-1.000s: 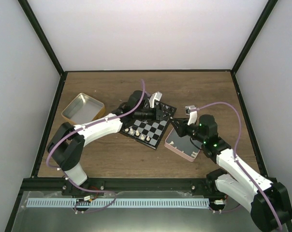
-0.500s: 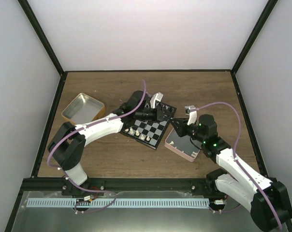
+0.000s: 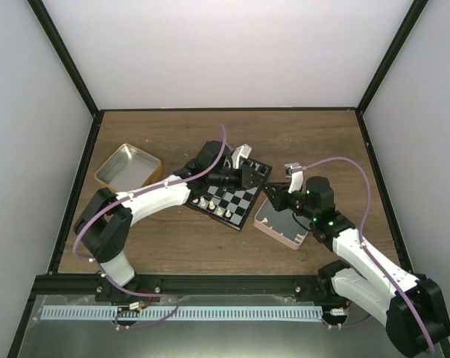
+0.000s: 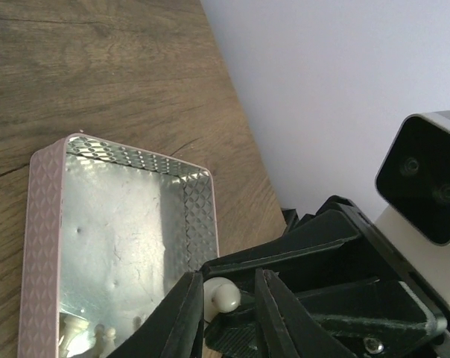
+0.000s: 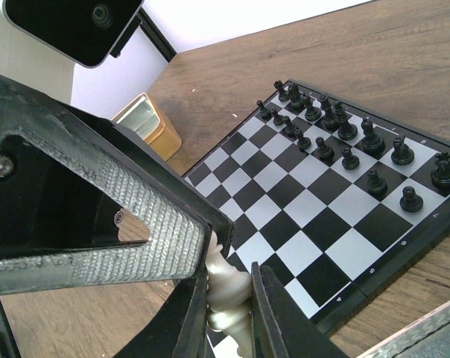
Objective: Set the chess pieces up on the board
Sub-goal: Pick up the chess piece from the storage box, then pick up the chess piece from the chessboard, then place the chess piece on the chessboard.
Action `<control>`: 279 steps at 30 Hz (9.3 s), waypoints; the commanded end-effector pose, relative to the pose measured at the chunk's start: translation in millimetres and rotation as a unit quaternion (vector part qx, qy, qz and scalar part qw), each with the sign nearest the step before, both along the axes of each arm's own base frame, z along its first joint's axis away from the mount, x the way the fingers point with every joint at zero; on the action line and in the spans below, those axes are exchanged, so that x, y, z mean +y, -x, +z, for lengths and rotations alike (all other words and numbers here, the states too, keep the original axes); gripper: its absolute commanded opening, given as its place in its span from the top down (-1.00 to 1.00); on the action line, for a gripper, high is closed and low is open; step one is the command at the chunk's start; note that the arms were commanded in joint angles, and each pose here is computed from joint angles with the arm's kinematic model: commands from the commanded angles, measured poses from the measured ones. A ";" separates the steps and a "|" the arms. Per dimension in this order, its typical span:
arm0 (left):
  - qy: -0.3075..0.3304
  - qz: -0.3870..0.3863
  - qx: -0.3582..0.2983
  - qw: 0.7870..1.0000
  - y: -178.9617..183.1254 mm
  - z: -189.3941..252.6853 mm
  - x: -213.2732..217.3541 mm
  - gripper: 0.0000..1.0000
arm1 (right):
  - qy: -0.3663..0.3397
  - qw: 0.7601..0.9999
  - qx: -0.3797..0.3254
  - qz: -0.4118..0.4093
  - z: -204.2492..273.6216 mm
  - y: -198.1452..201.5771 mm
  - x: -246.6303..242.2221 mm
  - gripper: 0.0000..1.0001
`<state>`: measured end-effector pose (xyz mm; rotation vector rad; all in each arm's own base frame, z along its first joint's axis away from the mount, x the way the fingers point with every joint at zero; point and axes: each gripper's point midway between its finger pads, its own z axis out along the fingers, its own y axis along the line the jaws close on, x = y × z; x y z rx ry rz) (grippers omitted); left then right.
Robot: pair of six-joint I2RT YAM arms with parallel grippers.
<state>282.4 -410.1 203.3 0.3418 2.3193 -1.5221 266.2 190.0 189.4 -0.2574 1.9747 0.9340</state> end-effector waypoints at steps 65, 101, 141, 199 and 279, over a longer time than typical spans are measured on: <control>-0.265 0.184 -0.125 0.938 -64.8 -34.1 135.6 0.92 | 0.131 0.953 0.237 -0.134 -74.2 -22.7 -16.6 0.20; -0.316 0.254 -0.131 0.905 -58.5 -32.3 214.8 0.92 | 0.319 0.922 0.219 -0.023 -135.0 -70.9 107.2 0.09; -0.316 0.226 -0.107 0.915 -62.0 -53.8 208.6 0.91 | 0.340 0.924 0.150 -0.091 -128.9 -100.1 91.6 0.73; -0.385 0.167 -0.069 0.905 -76.4 -84.6 181.6 0.25 | 0.184 0.967 0.157 -0.077 -82.0 -67.2 92.9 0.68; -0.239 0.120 -0.122 0.956 -1.0 -59.7 162.3 0.92 | -0.230 0.901 0.358 -0.089 1.2 -53.0 132.8 -0.22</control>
